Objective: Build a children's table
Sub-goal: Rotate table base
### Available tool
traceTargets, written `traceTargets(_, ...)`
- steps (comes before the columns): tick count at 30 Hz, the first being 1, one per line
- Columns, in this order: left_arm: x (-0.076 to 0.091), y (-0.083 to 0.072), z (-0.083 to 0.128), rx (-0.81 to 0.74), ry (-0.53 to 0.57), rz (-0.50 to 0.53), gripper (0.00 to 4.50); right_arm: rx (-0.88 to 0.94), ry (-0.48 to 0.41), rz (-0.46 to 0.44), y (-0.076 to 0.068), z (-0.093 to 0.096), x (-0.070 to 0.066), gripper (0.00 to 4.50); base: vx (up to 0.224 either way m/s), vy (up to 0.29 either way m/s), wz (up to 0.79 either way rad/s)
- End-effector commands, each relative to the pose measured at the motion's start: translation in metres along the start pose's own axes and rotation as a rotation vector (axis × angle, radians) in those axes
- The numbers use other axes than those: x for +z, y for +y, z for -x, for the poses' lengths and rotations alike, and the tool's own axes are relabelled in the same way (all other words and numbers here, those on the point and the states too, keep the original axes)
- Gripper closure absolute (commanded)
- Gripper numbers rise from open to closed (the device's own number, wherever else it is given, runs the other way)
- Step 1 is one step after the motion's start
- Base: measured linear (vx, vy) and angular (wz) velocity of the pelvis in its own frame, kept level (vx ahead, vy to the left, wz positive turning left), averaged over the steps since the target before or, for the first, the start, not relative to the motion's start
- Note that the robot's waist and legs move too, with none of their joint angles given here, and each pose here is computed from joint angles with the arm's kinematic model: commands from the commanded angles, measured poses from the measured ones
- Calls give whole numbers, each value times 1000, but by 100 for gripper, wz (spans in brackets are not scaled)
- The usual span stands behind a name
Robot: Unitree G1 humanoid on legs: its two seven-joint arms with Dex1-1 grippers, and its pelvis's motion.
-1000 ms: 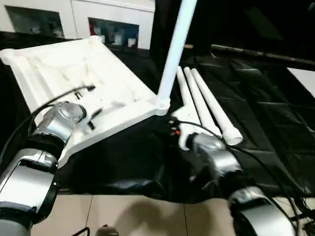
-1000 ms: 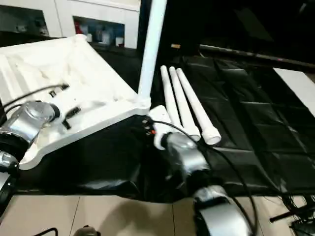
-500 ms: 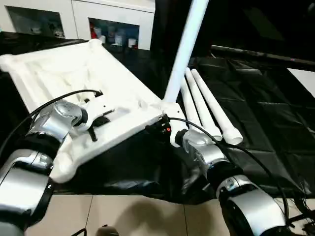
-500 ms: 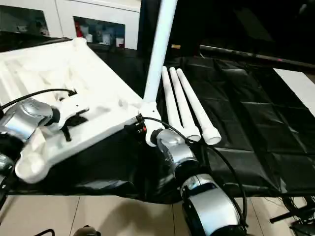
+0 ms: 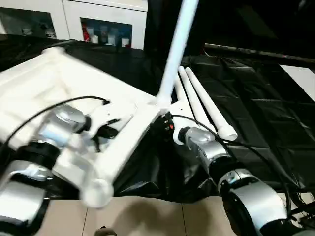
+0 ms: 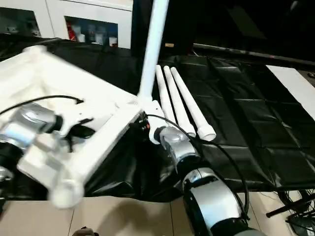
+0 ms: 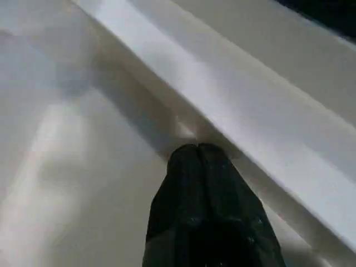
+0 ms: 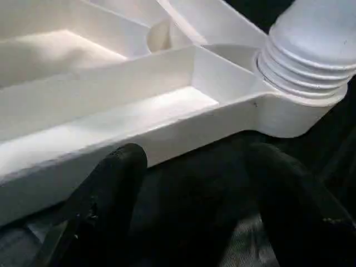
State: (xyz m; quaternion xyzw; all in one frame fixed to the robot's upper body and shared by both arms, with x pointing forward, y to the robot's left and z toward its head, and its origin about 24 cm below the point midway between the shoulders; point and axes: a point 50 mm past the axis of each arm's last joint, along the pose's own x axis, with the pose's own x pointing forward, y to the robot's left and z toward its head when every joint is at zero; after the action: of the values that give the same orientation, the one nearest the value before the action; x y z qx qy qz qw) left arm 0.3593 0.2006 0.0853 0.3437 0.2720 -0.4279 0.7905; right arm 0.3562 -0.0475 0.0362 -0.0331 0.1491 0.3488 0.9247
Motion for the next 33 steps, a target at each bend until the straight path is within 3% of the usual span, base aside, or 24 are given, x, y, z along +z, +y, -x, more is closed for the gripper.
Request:
traceTargets(1, 5, 12, 2, 129, 23, -62, 442, 16, -35, 37, 3, -3, 11, 129, 0, 0, 0)
traceTargets(8, 7, 33, 8, 397, 75, -129, 442, 27, -43, 69, 2, -3, 13, 129, 0, 0, 0)
traceTargets(14, 34, 39, 18, 338, -193, 16, 442, 161, -123, 138, -4, 9, 29, 129, 0, 0, 0)
traceTargets(20, 35, 41, 43, 237, -248, -7, 442, 296, -174, 171, -8, 29, 38, 129, 0, 0, 0)
traceTargets(23, 21, 32, 72, 60, -185, -25, 442, 392, -179, 198, -9, 48, 37, 129, 0, 0, 0)
traceTargets(29, -9, 16, 124, -140, -2, -106, 442, 475, -120, 216, -5, 65, 25, 129, 0, 0, 0)
traceTargets(33, -23, 0, 142, -248, 93, -168, 442, 483, -86, 222, -6, 70, 20, 129, 0, 0, 0)
